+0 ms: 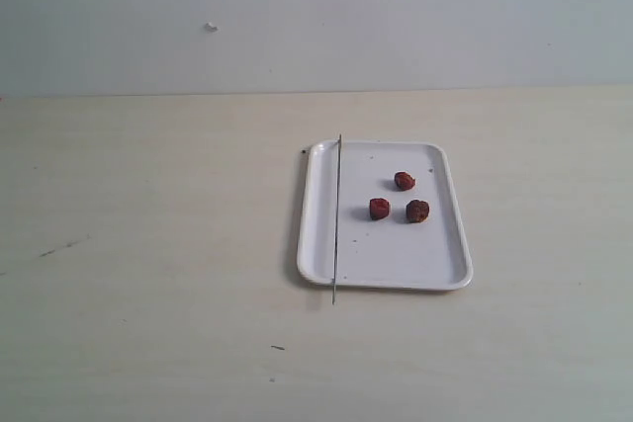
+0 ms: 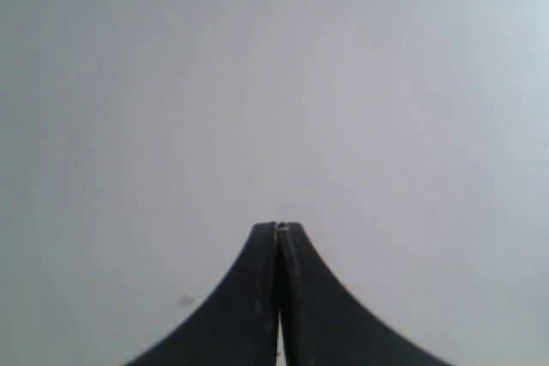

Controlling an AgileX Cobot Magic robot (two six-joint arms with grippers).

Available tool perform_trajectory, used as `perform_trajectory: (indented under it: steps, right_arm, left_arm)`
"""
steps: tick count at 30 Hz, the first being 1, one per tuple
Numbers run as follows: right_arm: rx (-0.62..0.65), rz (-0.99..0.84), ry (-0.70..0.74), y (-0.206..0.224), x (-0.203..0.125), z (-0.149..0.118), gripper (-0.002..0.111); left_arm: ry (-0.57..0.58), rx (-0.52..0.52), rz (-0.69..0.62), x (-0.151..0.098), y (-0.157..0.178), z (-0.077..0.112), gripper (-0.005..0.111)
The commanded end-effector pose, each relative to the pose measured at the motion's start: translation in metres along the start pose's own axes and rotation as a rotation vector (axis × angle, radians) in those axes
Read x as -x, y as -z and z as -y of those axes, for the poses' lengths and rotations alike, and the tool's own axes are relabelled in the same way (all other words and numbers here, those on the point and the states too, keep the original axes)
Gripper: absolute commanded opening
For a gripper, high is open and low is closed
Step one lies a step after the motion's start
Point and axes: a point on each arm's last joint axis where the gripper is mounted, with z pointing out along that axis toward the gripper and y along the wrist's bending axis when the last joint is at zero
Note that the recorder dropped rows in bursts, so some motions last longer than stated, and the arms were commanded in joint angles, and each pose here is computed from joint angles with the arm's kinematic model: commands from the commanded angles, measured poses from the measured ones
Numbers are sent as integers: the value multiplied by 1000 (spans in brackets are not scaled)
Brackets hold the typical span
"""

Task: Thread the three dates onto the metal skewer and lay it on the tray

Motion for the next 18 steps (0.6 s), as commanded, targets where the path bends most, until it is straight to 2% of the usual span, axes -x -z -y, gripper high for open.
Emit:
perform_trajectory:
  steps: [1,3,5,7,9,11,14,16,18]
  right_arm:
    - [-5,1,5,0,-1,0,0]
    - [-5,1,5,0,-1,0,0]
    - [-5,1,5,0,-1,0,0]
    - [-5,1,5,0,-1,0,0]
    - [-5,1,5,0,-1,0,0]
    - [-5,1,5,0,-1,0,0]
    - [-5,1,5,0,-1,0,0]
    - [-5,1,5,0,-1,0,0]
    - [-5,1,5,0,-1,0,0]
  left_arm:
    - [166,-138,272,30,4,11,0]
    - [239,-97,353,49,1,8,0]
    - [217,22,345,71,-13,2,0]
    - [155,181,238,86,-41,-8,0]
    - [104,288,73,85,-82,-18,0]
    - [81,307,-135,72,-124,-23,0]
    - [104,218,-524,35,-187,-22,0]
    - [159,139,-831,-3,-220,-20,0]
    - [222,84,-1076,-44,-243,-20,0]
